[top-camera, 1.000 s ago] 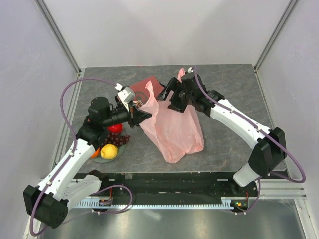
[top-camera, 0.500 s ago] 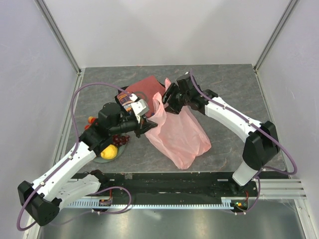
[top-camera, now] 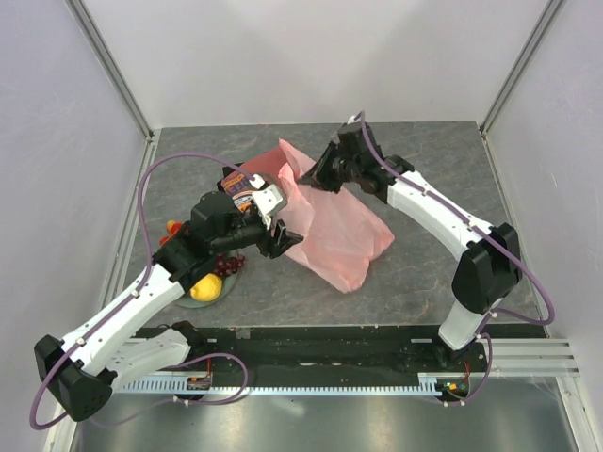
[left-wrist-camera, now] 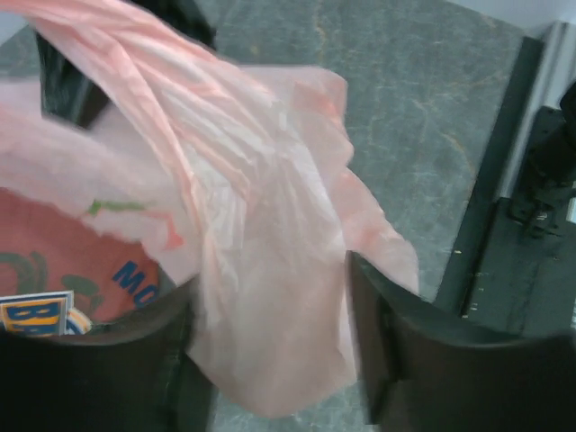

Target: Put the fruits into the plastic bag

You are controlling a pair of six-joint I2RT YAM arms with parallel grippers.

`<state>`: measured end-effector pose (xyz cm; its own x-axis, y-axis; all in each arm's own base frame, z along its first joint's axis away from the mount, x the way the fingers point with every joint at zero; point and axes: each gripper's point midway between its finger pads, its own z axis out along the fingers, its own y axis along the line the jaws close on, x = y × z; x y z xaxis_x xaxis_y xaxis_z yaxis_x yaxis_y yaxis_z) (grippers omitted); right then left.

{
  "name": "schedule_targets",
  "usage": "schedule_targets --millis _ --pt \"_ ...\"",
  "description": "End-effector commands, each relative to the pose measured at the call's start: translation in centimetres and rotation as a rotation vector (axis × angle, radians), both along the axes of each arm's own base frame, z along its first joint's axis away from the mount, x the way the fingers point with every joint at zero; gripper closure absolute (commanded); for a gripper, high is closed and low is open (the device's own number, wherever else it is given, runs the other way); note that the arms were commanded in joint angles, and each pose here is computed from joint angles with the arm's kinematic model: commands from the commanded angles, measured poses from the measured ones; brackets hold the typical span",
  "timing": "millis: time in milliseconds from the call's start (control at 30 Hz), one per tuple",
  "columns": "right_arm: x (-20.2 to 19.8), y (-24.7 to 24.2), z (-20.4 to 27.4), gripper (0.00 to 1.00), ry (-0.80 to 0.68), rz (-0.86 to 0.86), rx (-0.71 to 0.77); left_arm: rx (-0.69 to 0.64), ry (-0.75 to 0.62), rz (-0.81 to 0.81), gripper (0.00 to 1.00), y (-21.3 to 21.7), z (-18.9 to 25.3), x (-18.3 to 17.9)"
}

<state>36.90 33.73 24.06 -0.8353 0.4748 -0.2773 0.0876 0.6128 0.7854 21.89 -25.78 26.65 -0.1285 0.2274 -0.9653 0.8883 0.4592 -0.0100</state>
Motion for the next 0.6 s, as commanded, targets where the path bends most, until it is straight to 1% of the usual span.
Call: schedule_targets --millis 0,33,67,133,167,233,267,367,467,500,567 --pt "4.1 -1.6 12.3 1.0 -0.422 0.023 0.089 -0.131 -0.057 0.126 0.23 1.2 6.1 0.8" --pt "4.3 -2.0 13.4 1.0 -0.5 0.053 0.054 -0.162 -0.043 0.154 0.2 1.5 6.9 0.8" --pt "4.6 -2.6 14.4 1.0 -0.548 0.061 0.042 -0.194 -0.025 0.175 0.15 1.8 7.7 0.6" --pt "4.1 -3.0 16.4 1.0 -0.625 0.109 0.056 -0.246 -0.039 0.228 0.1 3.3 9.6 0.4" --pt "4.3 -3.6 16.6 1.0 -0.664 0.13 0.04 -0.272 -0.024 0.258 0.06 3.9 10.2 0.3" --pt "3.7 -3.6 16.6 1.0 -0.713 0.189 0.019 -0.327 -0.047 0.292 0.02 5.4 12.2 -0.3" --pt "3.3 -3.9 15.8 1.0 -0.746 0.22 -0.024 -0.349 -0.043 0.32 0.01 6.2 12.8 -0.4" --pt "2.8 -4.8 12.9 1.0 -0.717 0.243 -0.079 -0.421 -0.087 0.383 0.01 8.5 15.5 -0.9" --pt "1.9 -5.2 10.9 1.0 -0.674 0.247 -0.083 -0.48 -0.116 0.466 0.01 10.3 17.7 -0.6" --pt "1.8 -5.3 10.7 1.0 -0.673 0.242 -0.08 -0.491 -0.119 0.52 0.01 11.0 17.8 0.1" --pt "1.2 -5.6 10.2 1.0 -0.672 0.226 -0.062 -0.476 -0.068 0.59 0.01 11.4 16.2 2.0"
